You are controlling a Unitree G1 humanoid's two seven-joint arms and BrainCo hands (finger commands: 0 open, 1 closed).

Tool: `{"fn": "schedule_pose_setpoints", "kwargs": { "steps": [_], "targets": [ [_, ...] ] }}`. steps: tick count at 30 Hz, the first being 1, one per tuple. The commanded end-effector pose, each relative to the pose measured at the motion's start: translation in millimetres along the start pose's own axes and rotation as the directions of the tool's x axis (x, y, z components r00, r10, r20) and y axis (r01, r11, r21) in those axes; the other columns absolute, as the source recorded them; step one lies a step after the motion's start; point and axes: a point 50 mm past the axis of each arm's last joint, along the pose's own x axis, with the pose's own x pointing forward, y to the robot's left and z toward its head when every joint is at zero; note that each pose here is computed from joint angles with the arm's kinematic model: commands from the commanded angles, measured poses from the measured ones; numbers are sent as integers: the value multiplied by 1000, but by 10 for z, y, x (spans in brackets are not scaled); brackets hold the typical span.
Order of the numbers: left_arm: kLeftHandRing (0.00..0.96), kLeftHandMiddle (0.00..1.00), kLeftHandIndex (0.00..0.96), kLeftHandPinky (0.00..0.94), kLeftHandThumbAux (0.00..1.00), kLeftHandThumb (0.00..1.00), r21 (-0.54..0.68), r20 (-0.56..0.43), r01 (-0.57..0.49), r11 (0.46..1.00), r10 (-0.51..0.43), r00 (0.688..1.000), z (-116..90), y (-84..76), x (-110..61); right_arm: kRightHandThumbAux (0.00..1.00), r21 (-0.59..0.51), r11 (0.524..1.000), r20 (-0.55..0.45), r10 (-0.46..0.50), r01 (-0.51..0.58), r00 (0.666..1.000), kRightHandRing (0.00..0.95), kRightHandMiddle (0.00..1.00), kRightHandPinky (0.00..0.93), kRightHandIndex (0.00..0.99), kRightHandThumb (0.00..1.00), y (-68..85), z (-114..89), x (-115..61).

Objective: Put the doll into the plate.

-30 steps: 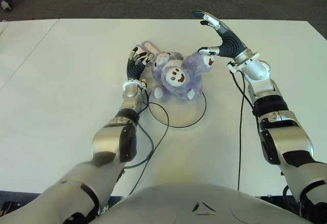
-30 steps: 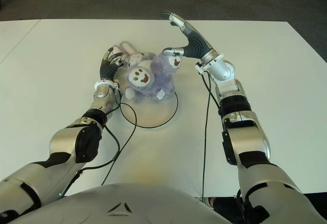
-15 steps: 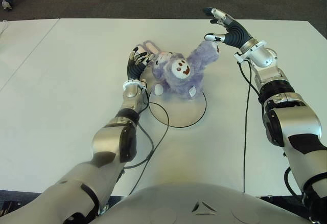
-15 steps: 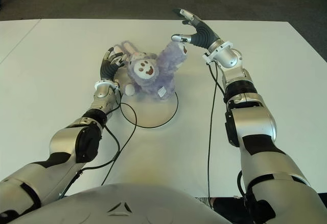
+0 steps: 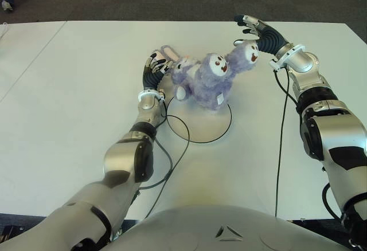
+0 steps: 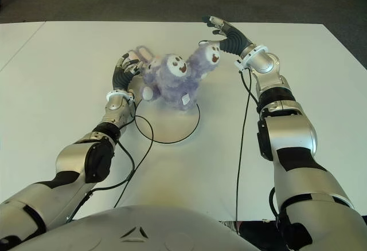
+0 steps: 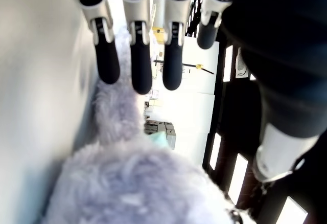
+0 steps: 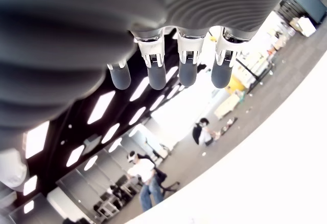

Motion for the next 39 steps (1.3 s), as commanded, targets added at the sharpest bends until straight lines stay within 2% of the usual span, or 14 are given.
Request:
{"fn": "schedule_pose_setpoints", "kwargs": {
  "steps": [1, 9, 19, 25, 27, 33, 34, 39],
  "targets": [
    [319, 296, 112, 314, 727, 0, 1, -325, -38, 999, 36, 945, -744, 70, -399, 458, 19, 1000, -24, 6, -5, 1000, 0, 0, 83, 0, 131, -73, -2, 0],
    [321, 298, 114, 324, 740, 0, -1, -317, -39, 999, 37, 948, -742, 64, -403, 464, 22, 1000, -23, 16, -15, 1000, 0, 0, 76, 0, 123, -130, 9, -20],
    [312, 290, 117, 302, 704, 0, -6, -326, -41, 999, 36, 945, -748, 55, -404, 466, 19, 1000, -57, 0, 1, 998, 0, 0, 71, 0, 106, -186, -32, -60],
    [314, 291, 115, 300, 701, 0, 0, -313, -36, 999, 35, 949, -737, 31, -404, 525, 19, 1000, -73, -22, 23, 997, 0, 0, 68, 0, 98, -196, -58, -78],
    [325, 298, 122, 352, 716, 0, -4, -316, -41, 999, 38, 948, -740, 36, -404, 547, 22, 999, -76, -32, 33, 997, 0, 0, 87, 0, 96, -199, -64, -82],
    [323, 302, 131, 311, 704, 0, -6, -324, -49, 999, 44, 945, -742, 36, -402, 583, 9, 998, -82, -67, 68, 994, 0, 0, 85, 0, 112, -215, -71, -90],
    [325, 303, 129, 323, 694, 0, -2, -323, -47, 999, 44, 945, -742, 37, -402, 615, -1, 997, -88, -80, 80, 993, 0, 0, 76, 0, 144, -217, -76, -90],
    [327, 305, 133, 322, 680, 0, -1, -328, -43, 999, 40, 944, -746, 40, -403, 650, -22, 994, -119, -108, 106, 987, 2, 0, 82, 0, 198, -170, -137, -105]
  ]
}}
